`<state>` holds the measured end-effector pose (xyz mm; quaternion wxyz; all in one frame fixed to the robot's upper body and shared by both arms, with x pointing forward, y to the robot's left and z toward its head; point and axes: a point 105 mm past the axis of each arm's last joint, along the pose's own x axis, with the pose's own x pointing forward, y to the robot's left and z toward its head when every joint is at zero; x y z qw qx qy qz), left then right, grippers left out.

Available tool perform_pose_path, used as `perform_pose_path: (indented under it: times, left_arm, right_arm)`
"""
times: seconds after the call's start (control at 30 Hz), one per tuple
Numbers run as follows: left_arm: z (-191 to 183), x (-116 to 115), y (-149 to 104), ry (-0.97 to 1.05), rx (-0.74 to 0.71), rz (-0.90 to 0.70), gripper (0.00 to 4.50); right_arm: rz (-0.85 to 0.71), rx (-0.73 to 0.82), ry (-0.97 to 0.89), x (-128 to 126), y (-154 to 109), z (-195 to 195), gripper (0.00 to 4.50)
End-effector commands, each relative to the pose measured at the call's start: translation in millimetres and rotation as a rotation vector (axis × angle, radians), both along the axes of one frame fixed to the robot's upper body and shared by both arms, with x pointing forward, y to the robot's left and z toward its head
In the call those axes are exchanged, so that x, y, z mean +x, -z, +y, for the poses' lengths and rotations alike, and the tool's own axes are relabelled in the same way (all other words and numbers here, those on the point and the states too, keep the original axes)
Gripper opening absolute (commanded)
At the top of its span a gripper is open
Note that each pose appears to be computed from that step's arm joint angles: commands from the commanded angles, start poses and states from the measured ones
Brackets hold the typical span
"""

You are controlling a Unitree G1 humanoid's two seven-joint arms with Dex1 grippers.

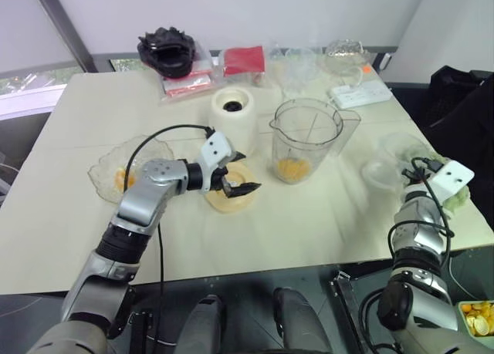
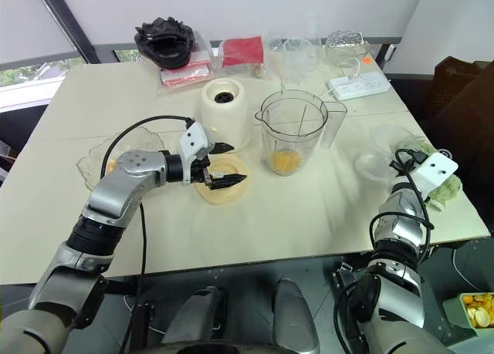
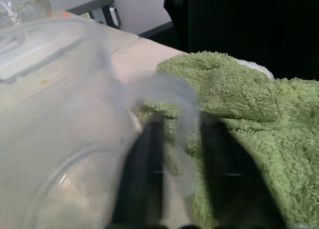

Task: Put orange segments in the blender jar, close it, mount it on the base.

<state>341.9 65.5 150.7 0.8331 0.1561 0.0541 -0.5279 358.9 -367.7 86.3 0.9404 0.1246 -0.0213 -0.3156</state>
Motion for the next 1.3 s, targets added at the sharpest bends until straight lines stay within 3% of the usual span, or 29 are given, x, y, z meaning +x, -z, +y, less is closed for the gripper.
perform_pose_path:
  times: [0.03,0.07,0.4,0.77,0.9,1.1,1.3]
  left_arm:
    - [-1.1,-2.2,-14.6,0.009,-0.024,-0.050,4.50]
    - [-1.2,-2.1,-14.5,0.009,-0.024,-0.049,4.50]
    - [-4.8,-1.0,-13.1,0.023,-0.029,-0.042,4.50]
    - [6.5,9.6,-9.6,0.057,0.040,-0.049,4.50]
    - [15.7,17.4,-8.5,0.083,0.094,-0.057,4.50]
    - [42.8,28.8,7.4,0.201,0.300,-0.018,4.50]
    - [50.2,43.1,13.1,0.296,0.460,-0.014,4.50]
  right_arm:
    - [-0.032,-0.038,0.021,-3.2,-13.3,-7.0,2.99]
    - [-0.031,-0.039,0.022,-5.4,-12.3,-7.5,3.47]
    - [-0.013,-0.060,0.051,-45.1,-6.5,0.9,3.47]
    - [-0.019,-0.069,-0.091,-101.6,-48.4,49.2,3.47]
    - [0.014,-0.077,-0.319,-110.3,-61.2,82.6,3.47]
    - [0.105,-0.298,-0.822,-127.6,-95.7,147.2,3.47]
    - [0.134,-0.427,-1.013,-131.1,-115.7,173.0,3.47]
